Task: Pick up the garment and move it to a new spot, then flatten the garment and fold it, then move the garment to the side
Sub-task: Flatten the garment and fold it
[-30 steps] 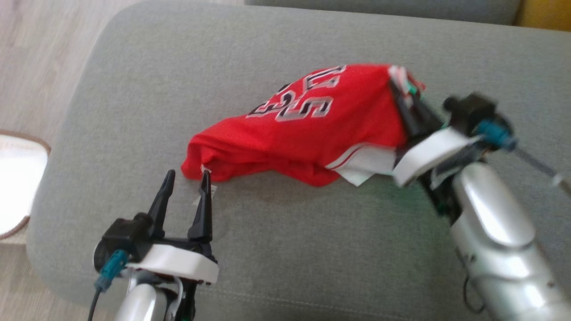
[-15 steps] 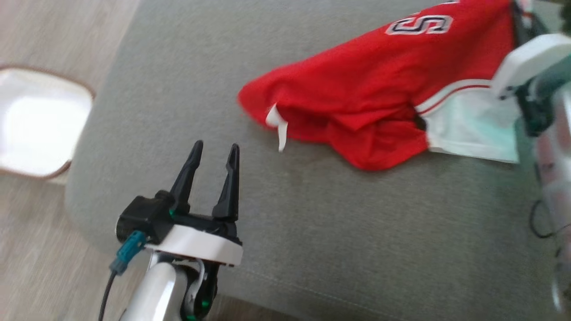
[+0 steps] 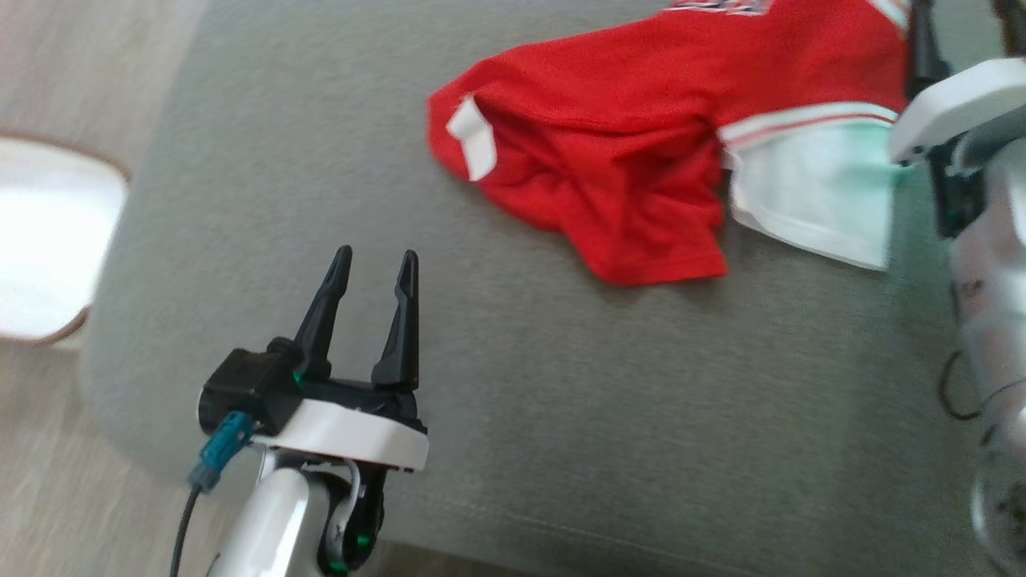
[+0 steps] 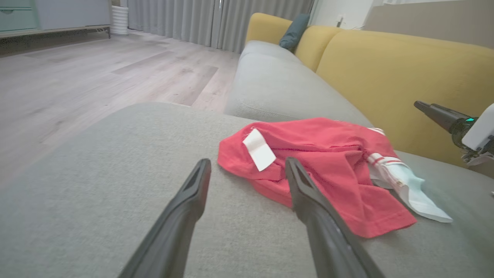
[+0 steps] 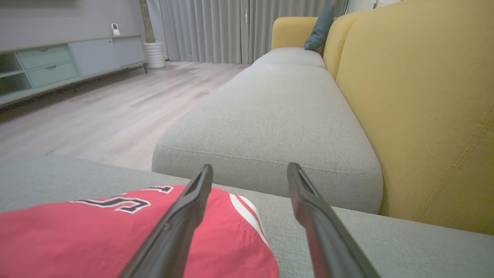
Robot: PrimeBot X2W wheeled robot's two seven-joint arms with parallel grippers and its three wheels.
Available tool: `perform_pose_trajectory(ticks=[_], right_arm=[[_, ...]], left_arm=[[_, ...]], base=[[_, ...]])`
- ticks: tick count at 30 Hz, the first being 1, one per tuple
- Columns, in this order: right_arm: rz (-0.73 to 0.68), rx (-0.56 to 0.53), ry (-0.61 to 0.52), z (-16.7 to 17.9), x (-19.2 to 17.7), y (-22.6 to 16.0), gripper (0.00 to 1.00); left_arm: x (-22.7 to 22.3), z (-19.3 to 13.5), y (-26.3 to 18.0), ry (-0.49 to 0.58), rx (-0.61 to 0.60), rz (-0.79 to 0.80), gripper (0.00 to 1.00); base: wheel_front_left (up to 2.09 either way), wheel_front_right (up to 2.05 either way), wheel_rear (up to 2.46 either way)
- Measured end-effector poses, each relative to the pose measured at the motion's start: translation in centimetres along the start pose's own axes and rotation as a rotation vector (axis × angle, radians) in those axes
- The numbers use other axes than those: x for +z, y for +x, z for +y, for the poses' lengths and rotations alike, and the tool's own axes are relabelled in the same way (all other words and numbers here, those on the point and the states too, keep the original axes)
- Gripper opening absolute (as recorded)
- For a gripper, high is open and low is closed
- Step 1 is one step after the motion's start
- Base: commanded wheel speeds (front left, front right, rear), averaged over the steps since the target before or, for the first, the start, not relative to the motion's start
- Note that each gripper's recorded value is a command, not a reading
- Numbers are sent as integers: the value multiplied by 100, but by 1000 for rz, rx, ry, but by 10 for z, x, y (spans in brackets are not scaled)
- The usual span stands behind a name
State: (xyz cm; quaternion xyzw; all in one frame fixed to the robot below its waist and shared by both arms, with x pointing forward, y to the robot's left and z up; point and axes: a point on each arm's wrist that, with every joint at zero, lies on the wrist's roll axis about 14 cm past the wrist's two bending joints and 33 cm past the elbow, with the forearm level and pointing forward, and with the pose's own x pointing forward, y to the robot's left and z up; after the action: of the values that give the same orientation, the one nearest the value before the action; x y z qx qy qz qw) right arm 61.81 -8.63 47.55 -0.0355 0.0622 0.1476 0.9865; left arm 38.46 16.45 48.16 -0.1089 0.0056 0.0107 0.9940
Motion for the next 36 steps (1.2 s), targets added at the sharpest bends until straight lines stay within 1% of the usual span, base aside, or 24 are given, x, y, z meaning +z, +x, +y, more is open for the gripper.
perform_pose_trajectory(ticks=[3,5,8,11,13,15,20,27,33,34,35,36], right_arm=[[-39,-17,38,-3,6,-16,100],[-44,-22,79,0,-1,-33,100],[14,-28,125,6,-35,-68,100],[88,-61,164,4,-72,-106,100],[127,-78,188,4,-88,-126,100],[144,-86,215,7,-95,-136,100],[151,-63,233,19,-93,-132,100],[314,-25,191,33,-125,-131,100],[351,11,146,41,-123,-112,100],[356,18,143,44,-123,-110,80],[363,26,139,46,-124,-110,54],[367,34,134,48,-124,-110,38]], left_arm=[[0,-13,5,-12,-40,-5,100],[1,-20,8,-11,-65,-11,100],[3,-31,13,-19,-100,-21,100],[7,-43,14,-22,-135,-34,100],[8,-47,15,-25,-147,-37,100],[6,-50,13,-29,-159,-32,100],[4,-47,10,-20,-156,-26,100],[4,-33,6,-9,-113,-22,100],[4,-21,3,-1,-76,-20,100],[5,-20,3,-1,-71,-21,100],[5,-19,2,-2,-69,-22,100],[6,-19,2,-1,-66,-23,100]], base=[[0,0,0],[0,0,0],[0,0,0],[0,0,0],[0,0,0],[0,0,0],[0,0,0],[0,0,0],[0,0,0],[0,0,0],[0,0,0],[0,0,0]])
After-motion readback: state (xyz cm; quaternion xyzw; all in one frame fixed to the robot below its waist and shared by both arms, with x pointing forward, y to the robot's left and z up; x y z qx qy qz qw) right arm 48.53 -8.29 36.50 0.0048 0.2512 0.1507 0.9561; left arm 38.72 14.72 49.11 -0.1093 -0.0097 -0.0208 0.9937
